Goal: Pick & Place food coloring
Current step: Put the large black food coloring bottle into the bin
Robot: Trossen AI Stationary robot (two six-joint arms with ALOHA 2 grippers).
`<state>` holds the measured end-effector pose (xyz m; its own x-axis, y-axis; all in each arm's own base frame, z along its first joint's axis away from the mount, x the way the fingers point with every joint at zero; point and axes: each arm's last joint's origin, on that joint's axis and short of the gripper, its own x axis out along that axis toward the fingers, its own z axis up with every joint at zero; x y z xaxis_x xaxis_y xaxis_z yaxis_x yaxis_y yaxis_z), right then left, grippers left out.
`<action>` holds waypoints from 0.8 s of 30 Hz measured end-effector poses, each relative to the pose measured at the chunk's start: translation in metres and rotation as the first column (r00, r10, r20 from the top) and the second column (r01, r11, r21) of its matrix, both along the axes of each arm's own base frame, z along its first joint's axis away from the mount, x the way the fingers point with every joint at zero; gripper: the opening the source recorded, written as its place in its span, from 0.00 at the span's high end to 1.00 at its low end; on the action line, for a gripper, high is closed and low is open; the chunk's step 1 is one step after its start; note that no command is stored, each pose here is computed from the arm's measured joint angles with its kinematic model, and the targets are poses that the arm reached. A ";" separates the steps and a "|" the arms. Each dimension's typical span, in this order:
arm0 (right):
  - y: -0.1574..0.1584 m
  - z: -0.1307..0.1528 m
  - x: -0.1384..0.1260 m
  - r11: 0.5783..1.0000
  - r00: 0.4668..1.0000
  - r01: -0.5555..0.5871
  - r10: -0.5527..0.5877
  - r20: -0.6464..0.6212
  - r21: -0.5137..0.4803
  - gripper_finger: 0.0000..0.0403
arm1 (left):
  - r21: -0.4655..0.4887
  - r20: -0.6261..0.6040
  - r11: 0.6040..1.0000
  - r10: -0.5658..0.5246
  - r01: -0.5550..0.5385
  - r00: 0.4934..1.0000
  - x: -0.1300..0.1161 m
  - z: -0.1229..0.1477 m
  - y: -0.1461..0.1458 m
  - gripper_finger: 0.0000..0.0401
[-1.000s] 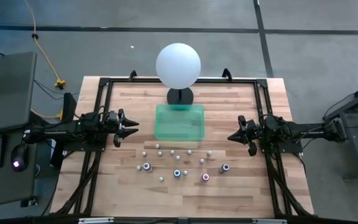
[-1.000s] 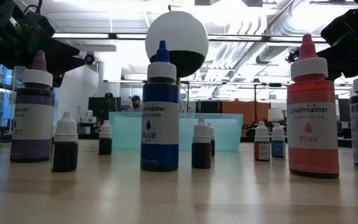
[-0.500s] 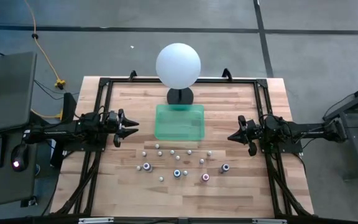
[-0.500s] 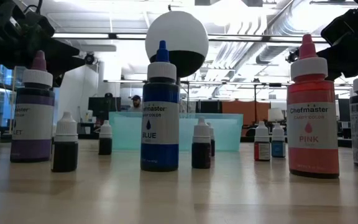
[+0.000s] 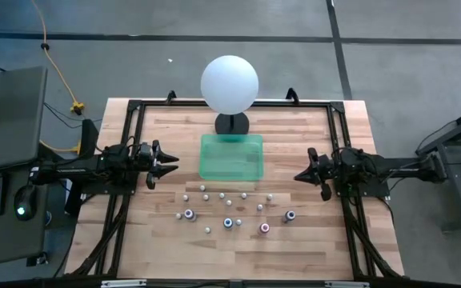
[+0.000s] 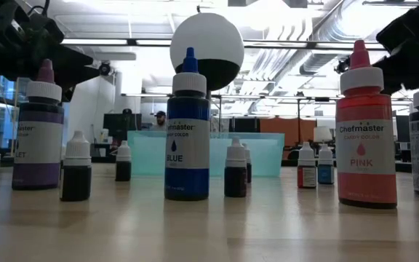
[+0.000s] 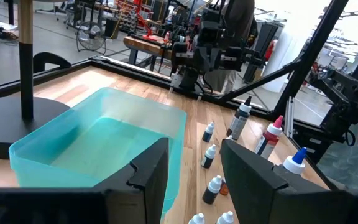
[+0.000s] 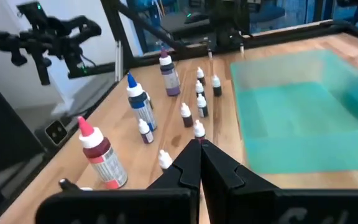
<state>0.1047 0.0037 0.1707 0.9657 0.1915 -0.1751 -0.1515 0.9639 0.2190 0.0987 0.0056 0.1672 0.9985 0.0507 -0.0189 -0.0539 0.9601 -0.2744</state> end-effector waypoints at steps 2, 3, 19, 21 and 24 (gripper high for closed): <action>0.000 0.012 -0.003 0.999 1.000 0.007 -0.008 -0.025 -0.034 1.00 | 0.000 -0.001 1.000 0.000 0.000 1.000 0.000 0.000 0.000 0.63; -0.001 0.019 -0.005 0.999 0.999 0.022 -0.024 -0.043 -0.047 1.00 | 0.000 0.000 1.000 0.000 0.000 1.000 0.000 0.000 0.000 0.63; -0.002 0.149 0.005 0.994 0.974 0.046 -0.067 -0.216 -0.100 1.00 | 0.000 0.000 1.000 0.000 0.000 1.000 0.000 0.000 0.000 0.63; -0.001 0.166 0.010 0.993 0.954 0.010 -0.045 -0.296 -0.120 1.00 | 0.000 0.000 1.000 0.000 0.000 1.000 0.000 0.000 0.000 0.63; 0.002 0.188 0.019 0.991 0.899 -0.046 -0.016 -0.439 -0.129 1.00 | 0.000 0.000 1.000 0.000 0.000 1.000 0.000 0.000 0.000 0.63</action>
